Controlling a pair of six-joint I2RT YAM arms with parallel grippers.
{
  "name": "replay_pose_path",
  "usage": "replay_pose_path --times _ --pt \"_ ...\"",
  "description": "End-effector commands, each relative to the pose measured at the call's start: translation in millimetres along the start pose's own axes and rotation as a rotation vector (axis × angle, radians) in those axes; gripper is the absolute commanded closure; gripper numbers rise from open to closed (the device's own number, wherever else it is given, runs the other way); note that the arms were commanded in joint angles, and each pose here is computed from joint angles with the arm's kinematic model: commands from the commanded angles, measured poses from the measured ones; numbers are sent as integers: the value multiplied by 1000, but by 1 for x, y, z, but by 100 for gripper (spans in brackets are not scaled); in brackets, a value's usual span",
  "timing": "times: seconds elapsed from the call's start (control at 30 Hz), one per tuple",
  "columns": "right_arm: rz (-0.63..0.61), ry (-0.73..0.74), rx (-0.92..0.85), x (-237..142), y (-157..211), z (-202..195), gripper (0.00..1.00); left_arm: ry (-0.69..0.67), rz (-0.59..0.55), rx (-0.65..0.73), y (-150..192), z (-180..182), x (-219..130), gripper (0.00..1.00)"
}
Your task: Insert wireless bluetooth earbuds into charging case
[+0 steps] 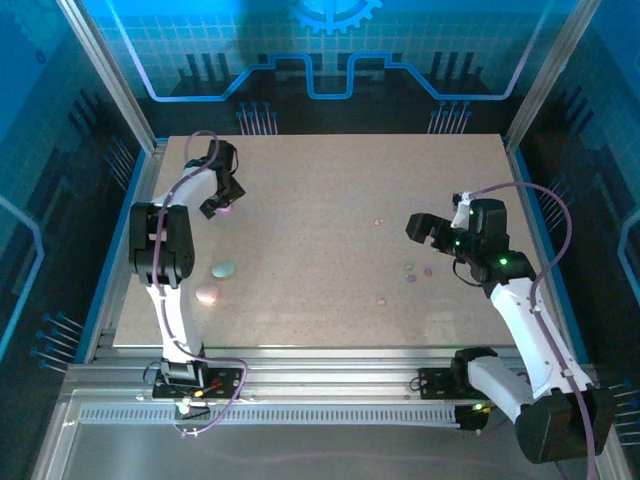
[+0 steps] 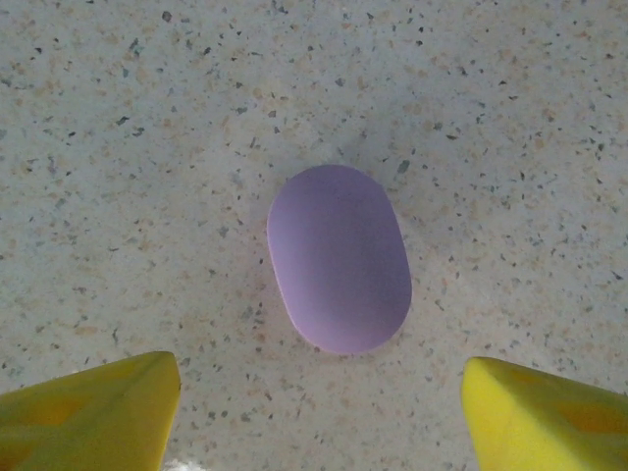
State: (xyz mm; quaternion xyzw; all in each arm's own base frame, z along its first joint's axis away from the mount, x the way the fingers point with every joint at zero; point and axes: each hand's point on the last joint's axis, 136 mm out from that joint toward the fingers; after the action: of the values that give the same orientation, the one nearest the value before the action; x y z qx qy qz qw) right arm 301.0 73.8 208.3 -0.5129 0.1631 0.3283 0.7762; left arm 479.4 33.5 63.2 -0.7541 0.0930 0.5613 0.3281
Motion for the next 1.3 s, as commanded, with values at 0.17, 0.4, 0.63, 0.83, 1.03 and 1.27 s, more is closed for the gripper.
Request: replay_pose_path --times 0.17,0.4,0.63,0.83,1.03,1.27 --pt "33 49 19 -5 18 -9 0 -80 40 -54 -3 6 16 28" --pt "35 60 24 -7 20 -11 0 -89 56 -64 -3 3 29 30" --pt "44 63 29 -5 23 -12 0 -98 69 -61 -3 2 40 35" --pt "50 66 33 -4 25 -13 0 -95 78 -52 -1 0 44 42" --pt "54 64 38 -3 27 -14 0 -87 82 -38 -2 -1 46 50" --pt "52 58 42 -3 28 -13 0 -22 102 46 2 -11 35 63"
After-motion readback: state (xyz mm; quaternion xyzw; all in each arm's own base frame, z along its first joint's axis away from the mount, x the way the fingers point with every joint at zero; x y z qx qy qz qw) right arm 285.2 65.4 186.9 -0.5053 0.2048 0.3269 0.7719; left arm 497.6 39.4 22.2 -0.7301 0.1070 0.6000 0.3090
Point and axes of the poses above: each hand's point on the last joint's axis, 136 mm out from that joint toward the fingers, its own x axis out along the fingers, its own z axis along the line the jaws close on, y = z × x, and after that the axes turned 7 degrees about -x, right-handed
